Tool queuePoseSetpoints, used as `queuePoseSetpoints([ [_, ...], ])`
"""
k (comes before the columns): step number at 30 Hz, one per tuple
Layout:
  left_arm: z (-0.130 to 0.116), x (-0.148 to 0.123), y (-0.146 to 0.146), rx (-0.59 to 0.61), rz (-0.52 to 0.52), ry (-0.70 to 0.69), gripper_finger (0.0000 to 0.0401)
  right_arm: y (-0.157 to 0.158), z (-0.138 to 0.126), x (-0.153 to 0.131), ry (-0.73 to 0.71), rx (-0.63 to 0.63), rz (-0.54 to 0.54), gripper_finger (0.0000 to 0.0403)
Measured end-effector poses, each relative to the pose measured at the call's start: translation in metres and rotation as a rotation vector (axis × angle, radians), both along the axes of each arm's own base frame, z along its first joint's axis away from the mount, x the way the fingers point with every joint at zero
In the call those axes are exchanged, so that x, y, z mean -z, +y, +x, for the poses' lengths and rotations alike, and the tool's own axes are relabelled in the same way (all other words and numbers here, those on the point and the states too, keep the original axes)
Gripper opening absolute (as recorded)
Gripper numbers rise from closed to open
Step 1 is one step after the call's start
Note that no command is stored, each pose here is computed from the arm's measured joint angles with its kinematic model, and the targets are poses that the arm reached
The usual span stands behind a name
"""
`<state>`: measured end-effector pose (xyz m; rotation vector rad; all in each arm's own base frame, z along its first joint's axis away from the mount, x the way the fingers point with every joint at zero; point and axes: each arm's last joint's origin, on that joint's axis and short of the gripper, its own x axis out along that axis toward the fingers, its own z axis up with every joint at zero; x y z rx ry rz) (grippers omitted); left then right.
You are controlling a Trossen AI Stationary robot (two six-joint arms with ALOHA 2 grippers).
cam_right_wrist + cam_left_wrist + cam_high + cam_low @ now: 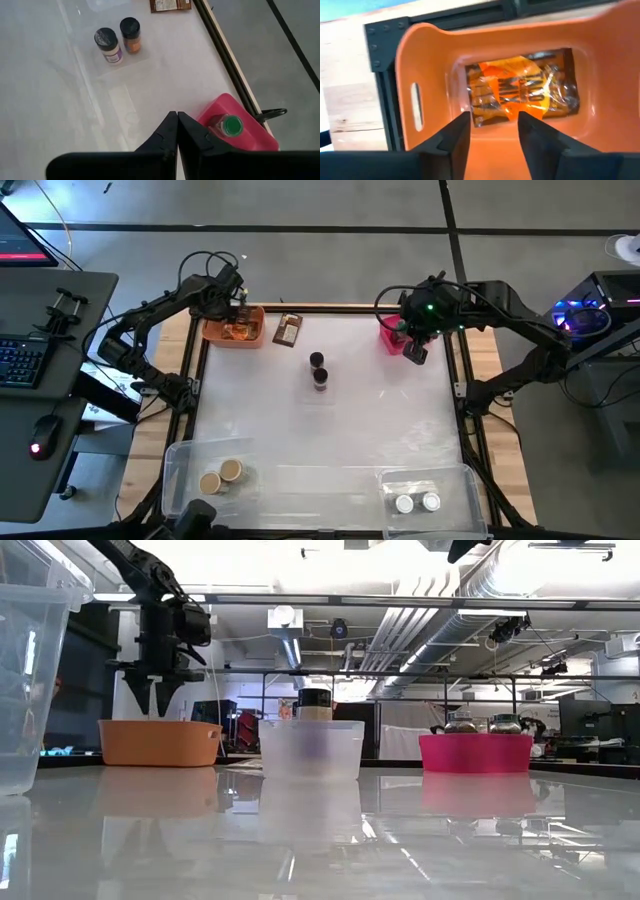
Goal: Sort spices by type
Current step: Put the orange seasoning pack into the orange bin
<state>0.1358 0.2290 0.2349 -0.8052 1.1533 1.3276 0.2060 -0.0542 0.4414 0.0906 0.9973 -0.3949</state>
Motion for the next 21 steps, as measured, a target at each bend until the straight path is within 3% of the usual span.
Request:
queuePoseSetpoints([
  [3, 0.003, -0.006, 0.0, 0.033, -0.031, -0.062, 0.0172, 0.0, 0.0, 0.0, -0.002, -0.002, -0.002, 0.0],
  [6, 0.01, -0.023, 0.002, 0.077, -0.049, -0.257, 0.0189, 0.0, 0.0, 0.0, -0.002, -0.007, -0.005, 0.0],
  [11, 0.036, -0.077, -0.007, 0.213, 0.065, -0.534, 0.0197, 0.0, 0.0, 0.0, -0.01, 0.015, 0.01, 0.0],
  [15, 0.073, -0.101, -0.024, 0.369, 0.177, -0.495, 0.0193, 0.0, 0.001, 0.0, -0.02, 0.035, 0.024, 0.0],
  [19, 0.118, -0.087, -0.025, 0.568, 0.093, -0.39, 0.0192, -0.001, 0.003, -0.002, -0.061, 0.055, 0.028, 0.0],
  [21, 0.138, -0.075, -0.016, 0.571, 0.045, -0.3, 0.0191, -0.001, 0.005, -0.004, -0.088, 0.058, 0.028, 0.0],
])
